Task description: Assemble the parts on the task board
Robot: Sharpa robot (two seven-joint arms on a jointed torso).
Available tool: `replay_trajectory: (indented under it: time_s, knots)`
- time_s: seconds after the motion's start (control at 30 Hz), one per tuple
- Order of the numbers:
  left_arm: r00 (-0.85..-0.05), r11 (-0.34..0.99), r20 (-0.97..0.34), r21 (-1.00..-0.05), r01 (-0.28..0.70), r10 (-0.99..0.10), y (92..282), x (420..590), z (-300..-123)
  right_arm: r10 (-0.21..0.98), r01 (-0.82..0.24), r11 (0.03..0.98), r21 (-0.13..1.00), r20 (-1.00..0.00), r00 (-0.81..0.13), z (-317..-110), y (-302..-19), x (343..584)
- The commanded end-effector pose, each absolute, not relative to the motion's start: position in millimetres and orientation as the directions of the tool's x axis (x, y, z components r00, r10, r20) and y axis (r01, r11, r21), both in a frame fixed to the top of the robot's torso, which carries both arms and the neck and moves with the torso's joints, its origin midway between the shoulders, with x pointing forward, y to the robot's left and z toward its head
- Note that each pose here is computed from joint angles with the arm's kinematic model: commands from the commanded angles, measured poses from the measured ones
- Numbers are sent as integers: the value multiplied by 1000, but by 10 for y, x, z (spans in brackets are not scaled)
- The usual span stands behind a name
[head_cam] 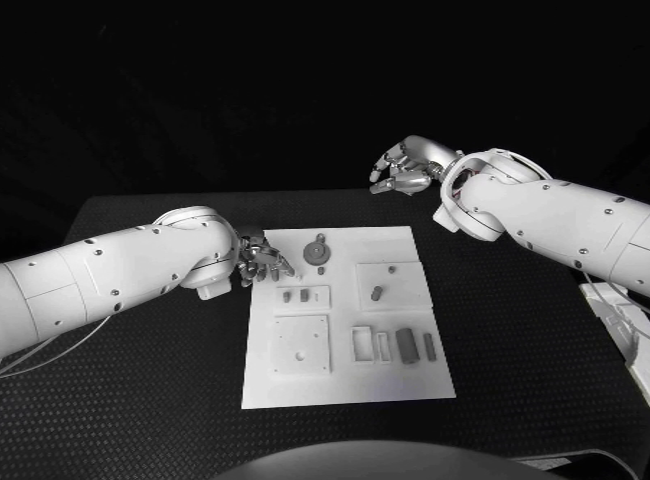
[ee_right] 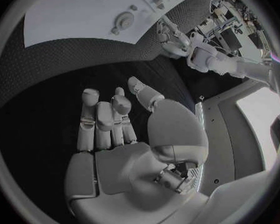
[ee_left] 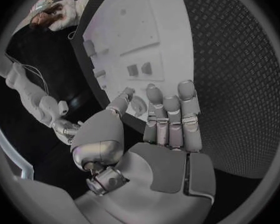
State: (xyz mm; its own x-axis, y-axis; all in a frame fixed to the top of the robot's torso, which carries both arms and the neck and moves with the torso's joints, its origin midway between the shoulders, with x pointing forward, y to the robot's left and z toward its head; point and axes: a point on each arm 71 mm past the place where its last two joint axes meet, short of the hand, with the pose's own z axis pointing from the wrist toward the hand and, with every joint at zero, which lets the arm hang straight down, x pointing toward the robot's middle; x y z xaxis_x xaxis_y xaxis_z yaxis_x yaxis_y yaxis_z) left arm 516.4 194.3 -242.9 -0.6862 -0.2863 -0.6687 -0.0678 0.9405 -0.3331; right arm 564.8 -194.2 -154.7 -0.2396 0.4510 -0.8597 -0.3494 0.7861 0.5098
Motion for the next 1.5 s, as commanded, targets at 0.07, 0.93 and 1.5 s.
replay_trajectory:
  time_s: [0.07,0.93,1.5]
  knots:
    - [-587,845,-686,-535,6,-430,1803,5226,-2271,451,-352,784,512,-859,-244,-1556,-1955,5651]
    - [-155,757,-988,-98,646,4,1103,5164,-2435,573,-290,740,607,-794,-200,-1550,-2113,5750]
    - [-189,784,-981,-82,615,46,1033,5155,-2618,588,-277,729,625,-780,-213,-1557,-2115,5757]
